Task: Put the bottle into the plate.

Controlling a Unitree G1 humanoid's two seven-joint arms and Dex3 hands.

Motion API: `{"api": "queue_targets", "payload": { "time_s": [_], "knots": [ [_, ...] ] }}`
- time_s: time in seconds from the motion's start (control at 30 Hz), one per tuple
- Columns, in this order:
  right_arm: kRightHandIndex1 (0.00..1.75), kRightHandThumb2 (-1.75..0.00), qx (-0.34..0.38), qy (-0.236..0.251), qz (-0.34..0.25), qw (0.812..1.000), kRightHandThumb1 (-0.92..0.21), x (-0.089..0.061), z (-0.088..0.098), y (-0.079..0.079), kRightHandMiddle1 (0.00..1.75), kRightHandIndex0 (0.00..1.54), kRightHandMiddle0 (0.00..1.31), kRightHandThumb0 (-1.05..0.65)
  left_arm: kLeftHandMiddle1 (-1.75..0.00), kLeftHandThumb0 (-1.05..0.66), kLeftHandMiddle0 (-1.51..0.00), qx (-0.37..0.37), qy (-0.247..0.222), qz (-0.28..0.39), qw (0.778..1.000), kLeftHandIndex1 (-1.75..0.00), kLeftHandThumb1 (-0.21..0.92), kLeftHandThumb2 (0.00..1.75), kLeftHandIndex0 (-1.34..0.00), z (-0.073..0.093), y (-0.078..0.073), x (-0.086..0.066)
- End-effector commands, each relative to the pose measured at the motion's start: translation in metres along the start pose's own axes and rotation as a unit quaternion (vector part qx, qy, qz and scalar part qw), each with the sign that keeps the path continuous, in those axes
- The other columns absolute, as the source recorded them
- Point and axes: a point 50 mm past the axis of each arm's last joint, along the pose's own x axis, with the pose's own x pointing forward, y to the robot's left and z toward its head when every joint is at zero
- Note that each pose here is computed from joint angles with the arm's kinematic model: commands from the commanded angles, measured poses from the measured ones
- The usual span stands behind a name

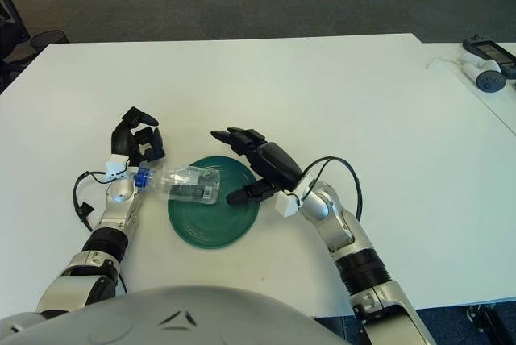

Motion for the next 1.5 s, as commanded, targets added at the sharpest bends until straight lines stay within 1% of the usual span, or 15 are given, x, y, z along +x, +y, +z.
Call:
{"api": "queue_targets", "payload": {
  "time_s": [0.0, 0.33, 0.63, 0.87, 0.93, 1.0, 1.07, 1.13, 1.47],
  "knots": [
    [0.02, -0.44, -0.008, 0.001, 0.005, 1.000, -0.92, -0.001, 0.001, 0.000, 0.13, 0.00, 0.00, -1.05, -1.75, -0.51, -1.26, 0.014, 0.064, 0.000, 0.998, -1.75, 0.21, 1.44, -0.69, -0.025, 0.007, -0.027],
    [0.02, -0.37, -0.006, 0.000, 0.000, 1.000, -0.92, -0.002, 0.002, 0.000, 0.17, 0.01, 0.00, -1.05, -1.75, -0.51, -1.24, 0.016, 0.053, 0.002, 0.998, -1.75, 0.22, 1.44, -0.69, -0.024, 0.007, -0.027],
    [0.03, -0.37, -0.003, 0.001, 0.000, 1.000, -0.92, -0.003, 0.000, 0.003, 0.17, 0.02, 0.00, -1.05, -1.75, -0.51, -1.24, 0.015, 0.055, -0.003, 0.998, -1.75, 0.22, 1.44, -0.69, -0.024, 0.007, -0.027],
    [0.04, -0.39, 0.001, 0.009, 0.006, 1.000, -0.92, -0.003, -0.002, 0.003, 0.25, 0.04, 0.00, -1.05, -1.75, -0.50, -1.23, 0.016, 0.056, -0.003, 0.998, -1.75, 0.22, 1.43, -0.68, -0.025, 0.008, -0.027],
    [0.04, -0.37, 0.004, 0.014, 0.007, 1.000, -0.92, -0.003, -0.003, 0.003, 0.28, 0.05, 0.00, -1.05, -1.75, -0.50, -1.23, 0.017, 0.056, -0.002, 0.998, -1.75, 0.22, 1.43, -0.68, -0.025, 0.009, -0.027],
    [0.04, -0.35, 0.016, 0.020, 0.004, 1.000, -0.92, -0.004, -0.005, -0.002, 0.29, 0.06, 0.00, -1.05, -1.75, -0.50, -1.23, 0.017, 0.056, -0.002, 0.998, -1.75, 0.22, 1.43, -0.68, -0.025, 0.009, -0.027],
    [0.04, -0.33, 0.043, 0.028, -0.005, 0.999, -0.92, -0.005, -0.007, -0.012, 0.29, 0.06, 0.00, -1.05, -1.75, -0.50, -1.24, 0.016, 0.057, -0.002, 0.998, -1.75, 0.22, 1.43, -0.68, -0.025, 0.010, -0.027],
    [0.05, -0.30, 0.055, 0.030, -0.007, 0.998, -0.92, -0.005, -0.007, -0.016, 0.29, 0.07, 0.00, -1.05, -1.75, -0.50, -1.24, 0.015, 0.058, -0.002, 0.998, -1.75, 0.22, 1.43, -0.69, -0.025, 0.010, -0.027],
    [0.05, -0.28, 0.063, 0.032, -0.003, 0.997, -0.92, -0.005, -0.005, -0.017, 0.29, 0.07, 0.00, -1.05, -1.75, -0.51, -1.25, 0.018, 0.059, -0.002, 0.998, -1.75, 0.21, 1.44, -0.69, -0.025, 0.011, -0.028]
  ]
}}
